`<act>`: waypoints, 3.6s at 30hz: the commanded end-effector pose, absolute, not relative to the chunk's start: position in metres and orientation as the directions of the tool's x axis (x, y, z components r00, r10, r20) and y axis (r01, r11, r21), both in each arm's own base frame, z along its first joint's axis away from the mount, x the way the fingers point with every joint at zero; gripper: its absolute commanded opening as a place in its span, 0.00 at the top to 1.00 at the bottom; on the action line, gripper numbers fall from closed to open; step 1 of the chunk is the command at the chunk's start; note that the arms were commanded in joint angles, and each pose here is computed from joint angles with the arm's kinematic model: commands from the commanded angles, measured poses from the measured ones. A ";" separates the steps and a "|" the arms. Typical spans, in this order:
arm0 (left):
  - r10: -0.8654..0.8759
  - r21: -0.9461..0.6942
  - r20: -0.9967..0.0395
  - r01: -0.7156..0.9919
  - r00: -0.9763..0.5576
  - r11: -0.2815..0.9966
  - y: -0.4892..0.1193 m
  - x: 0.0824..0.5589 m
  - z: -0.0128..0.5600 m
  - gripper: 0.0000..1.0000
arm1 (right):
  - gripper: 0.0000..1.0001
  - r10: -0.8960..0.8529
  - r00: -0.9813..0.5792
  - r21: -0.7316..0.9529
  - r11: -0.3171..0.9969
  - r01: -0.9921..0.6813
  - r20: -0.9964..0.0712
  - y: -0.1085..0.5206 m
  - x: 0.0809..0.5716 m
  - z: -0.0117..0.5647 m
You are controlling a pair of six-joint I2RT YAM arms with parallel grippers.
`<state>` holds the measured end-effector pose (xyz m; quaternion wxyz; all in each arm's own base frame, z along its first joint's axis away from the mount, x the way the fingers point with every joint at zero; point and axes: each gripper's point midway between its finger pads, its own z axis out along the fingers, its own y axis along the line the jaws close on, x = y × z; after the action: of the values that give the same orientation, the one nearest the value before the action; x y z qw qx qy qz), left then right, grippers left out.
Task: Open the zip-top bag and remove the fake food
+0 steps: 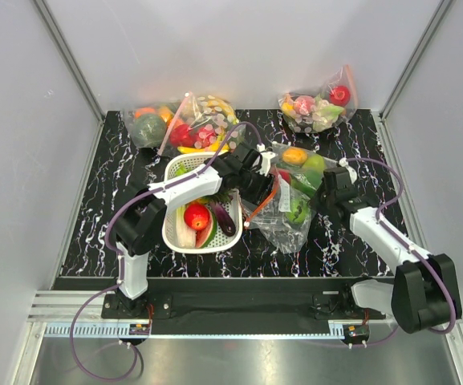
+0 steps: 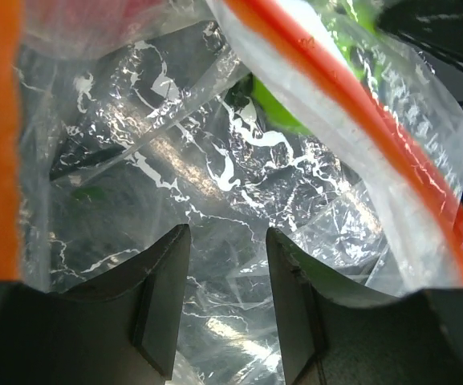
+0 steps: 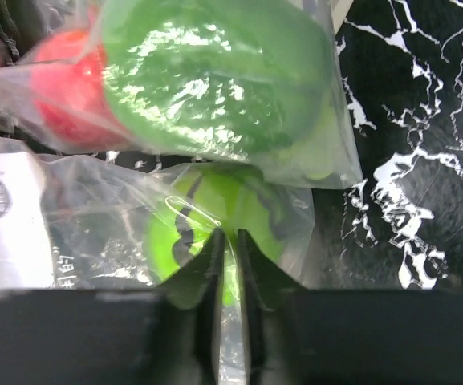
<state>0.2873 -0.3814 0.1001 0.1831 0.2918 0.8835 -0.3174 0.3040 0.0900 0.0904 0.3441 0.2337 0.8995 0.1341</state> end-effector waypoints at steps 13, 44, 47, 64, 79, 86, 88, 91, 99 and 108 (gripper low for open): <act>0.372 -0.551 -0.546 0.656 -0.750 0.515 -0.412 0.280 0.117 0.50 | 1.00 0.509 -0.731 0.298 0.860 0.414 -0.454 0.083 0.292 0.050; 0.404 -0.624 -0.488 0.632 -0.774 0.459 -0.455 0.257 0.089 0.01 | 1.00 0.541 -0.779 0.402 0.821 0.407 -0.317 0.111 0.277 0.037; 0.403 -0.630 -0.479 0.625 -0.780 0.460 -0.458 0.258 0.086 0.01 | 1.00 0.538 -0.791 0.410 0.817 0.404 -0.291 0.115 0.275 0.033; 0.484 -0.611 -0.427 0.638 -0.764 0.469 -0.457 0.230 0.064 0.16 | 1.00 0.529 -0.810 0.422 0.814 0.400 -0.253 0.123 0.279 0.026; 0.471 -0.537 -0.444 0.647 -0.762 0.541 -0.399 0.241 0.090 0.41 | 1.00 0.536 -0.757 0.274 0.844 0.462 -0.373 0.084 0.272 0.037; 0.459 -0.509 -0.486 0.668 -0.744 0.543 -0.381 0.244 0.118 0.39 | 1.00 0.536 -0.743 0.239 0.844 0.480 -0.401 0.072 0.274 0.039; 0.442 -0.502 -0.494 0.661 -0.749 0.558 -0.374 0.250 0.123 0.39 | 1.00 0.537 -0.735 0.230 0.843 0.486 -0.414 0.068 0.275 0.040; 0.413 -0.490 -0.522 0.659 -0.746 0.571 -0.363 0.259 0.138 0.39 | 1.00 0.540 -0.722 0.229 0.840 0.492 -0.432 0.063 0.279 0.044; 0.284 -0.505 -0.618 0.647 -0.733 0.571 -0.352 0.289 0.187 0.39 | 1.00 0.539 -0.714 0.241 0.841 0.485 -0.446 0.061 0.292 0.048; 0.111 -0.509 -0.689 0.588 -0.716 0.628 -0.322 0.331 0.243 0.40 | 1.00 0.528 -0.709 0.230 0.847 0.479 -0.468 0.056 0.291 0.055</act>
<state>0.2939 -0.3427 0.1712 0.2150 0.2432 0.8718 -0.3668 0.2787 0.0649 0.0375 0.2353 0.2724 0.9312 0.0569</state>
